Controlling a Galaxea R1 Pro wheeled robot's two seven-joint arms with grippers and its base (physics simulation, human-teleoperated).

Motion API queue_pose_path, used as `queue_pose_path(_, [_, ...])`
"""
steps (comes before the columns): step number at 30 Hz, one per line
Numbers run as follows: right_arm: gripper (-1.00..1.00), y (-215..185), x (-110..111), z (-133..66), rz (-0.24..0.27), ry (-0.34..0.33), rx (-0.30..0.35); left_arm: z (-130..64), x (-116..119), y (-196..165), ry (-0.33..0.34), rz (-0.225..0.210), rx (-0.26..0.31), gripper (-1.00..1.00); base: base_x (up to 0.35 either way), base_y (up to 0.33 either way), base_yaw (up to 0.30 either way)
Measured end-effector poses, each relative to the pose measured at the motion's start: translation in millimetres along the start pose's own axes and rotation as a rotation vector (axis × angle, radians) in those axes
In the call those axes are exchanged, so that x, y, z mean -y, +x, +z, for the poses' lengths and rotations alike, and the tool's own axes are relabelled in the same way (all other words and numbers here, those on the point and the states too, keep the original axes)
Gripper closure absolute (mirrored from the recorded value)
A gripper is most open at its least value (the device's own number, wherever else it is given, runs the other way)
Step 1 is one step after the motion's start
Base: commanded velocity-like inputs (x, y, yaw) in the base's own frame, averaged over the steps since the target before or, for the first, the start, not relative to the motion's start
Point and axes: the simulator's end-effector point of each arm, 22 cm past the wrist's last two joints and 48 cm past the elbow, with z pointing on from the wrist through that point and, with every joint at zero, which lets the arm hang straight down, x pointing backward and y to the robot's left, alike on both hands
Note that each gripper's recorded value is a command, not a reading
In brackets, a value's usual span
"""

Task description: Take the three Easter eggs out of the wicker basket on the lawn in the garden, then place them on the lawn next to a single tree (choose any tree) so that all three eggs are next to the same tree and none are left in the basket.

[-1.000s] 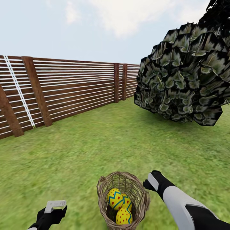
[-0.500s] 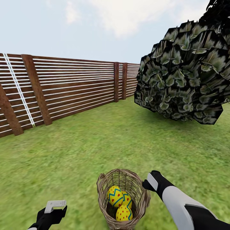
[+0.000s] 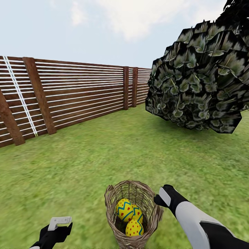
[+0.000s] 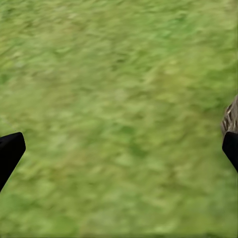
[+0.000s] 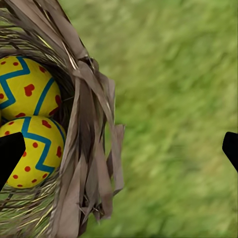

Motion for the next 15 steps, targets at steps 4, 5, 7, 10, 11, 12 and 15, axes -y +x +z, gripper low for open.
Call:
queue_pose_path(4, [-1.00,2,0,3.7,0.000,0.000,0.000,2.2,0,4,-0.001,0.001,0.001,-1.00,0.000,0.000,0.000])
queue_pose_path(5, [-1.00,3,0,5.5,0.000,0.000,0.000,3.3,0,5,-0.001,0.001,0.001,-1.00,0.000,0.000,0.000])
queue_pose_path(7, [-1.00,6,0,9.3,0.000,0.000,0.000,5.5,0,9,-0.001,0.001,0.001,-1.00,0.000,0.000,0.000])
queue_pose_path(10, [-1.00,9,0,15.0,0.000,0.000,0.000,8.8,1,15,-0.001,0.001,0.000,-1.00,0.000,0.000,0.000])
queue_pose_path(11, [-1.00,11,0,16.9,0.000,0.000,0.000,9.9,1,17,-0.001,0.000,0.001,-1.00,0.000,0.000,0.000])
queue_pose_path(12, [-1.00,12,0,18.7,0.000,0.000,0.000,11.1,1,19,-0.002,0.001,0.000,-1.00,0.000,0.000,0.000])
queue_pose_path(15, [-1.00,15,-1,24.1,0.000,-0.001,0.001,14.4,1,25,-0.002,0.001,-0.001,-1.00,0.000,0.000,0.000])
